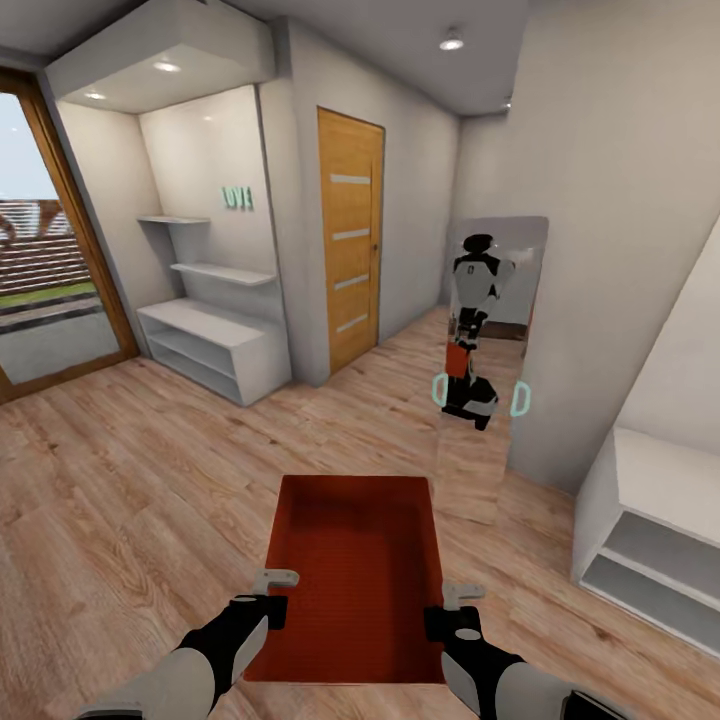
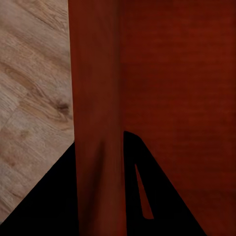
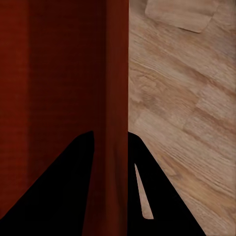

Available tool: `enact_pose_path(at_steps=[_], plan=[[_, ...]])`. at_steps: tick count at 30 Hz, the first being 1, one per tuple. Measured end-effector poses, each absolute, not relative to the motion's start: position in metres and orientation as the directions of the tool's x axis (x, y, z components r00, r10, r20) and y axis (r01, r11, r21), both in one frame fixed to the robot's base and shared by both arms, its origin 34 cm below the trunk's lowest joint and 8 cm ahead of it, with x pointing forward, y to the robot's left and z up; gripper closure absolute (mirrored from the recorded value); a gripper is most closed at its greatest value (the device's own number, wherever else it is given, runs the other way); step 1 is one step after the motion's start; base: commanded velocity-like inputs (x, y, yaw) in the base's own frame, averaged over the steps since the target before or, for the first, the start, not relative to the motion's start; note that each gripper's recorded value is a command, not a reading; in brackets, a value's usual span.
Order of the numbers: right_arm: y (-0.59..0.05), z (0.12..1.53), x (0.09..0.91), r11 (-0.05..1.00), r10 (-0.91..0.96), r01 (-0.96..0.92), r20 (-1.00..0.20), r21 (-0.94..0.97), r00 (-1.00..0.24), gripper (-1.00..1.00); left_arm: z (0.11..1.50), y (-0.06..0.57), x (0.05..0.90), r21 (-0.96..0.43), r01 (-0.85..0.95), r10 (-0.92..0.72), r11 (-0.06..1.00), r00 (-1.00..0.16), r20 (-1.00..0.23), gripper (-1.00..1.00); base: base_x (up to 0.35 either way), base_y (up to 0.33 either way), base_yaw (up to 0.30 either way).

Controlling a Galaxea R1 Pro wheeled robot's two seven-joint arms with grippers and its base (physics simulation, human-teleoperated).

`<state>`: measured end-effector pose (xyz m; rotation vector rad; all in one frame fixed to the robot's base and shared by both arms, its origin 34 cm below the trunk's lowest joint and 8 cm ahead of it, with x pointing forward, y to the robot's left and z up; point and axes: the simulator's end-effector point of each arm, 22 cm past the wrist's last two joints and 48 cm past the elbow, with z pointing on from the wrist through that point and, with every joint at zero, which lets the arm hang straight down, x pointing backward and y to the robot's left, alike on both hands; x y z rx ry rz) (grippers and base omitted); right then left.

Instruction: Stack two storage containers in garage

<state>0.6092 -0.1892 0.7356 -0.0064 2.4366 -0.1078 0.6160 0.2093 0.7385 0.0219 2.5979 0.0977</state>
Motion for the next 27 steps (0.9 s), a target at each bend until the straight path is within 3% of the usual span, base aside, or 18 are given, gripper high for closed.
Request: enact_pose_path(at_steps=[6,27], plan=[[-0.1891,0.7355,0.6092,0.997,-0.033,0.024,-0.645,-0.08,-0.763,1.0,0.7385,0.2094,0.6159,0.074,-0.004,0.035,0.997,-0.857,-0.515,1.0,0.322,0.0,0.136],[-0.189,0.7356,0.6092,0.997,-0.033,0.024,-0.645,-0.079,-0.763,1.0,0.7385,0.2095,0.6158,0.074,-0.004,0.035,0.997,-0.857,-0.514,1.0,0.322,0.0,0.265]])
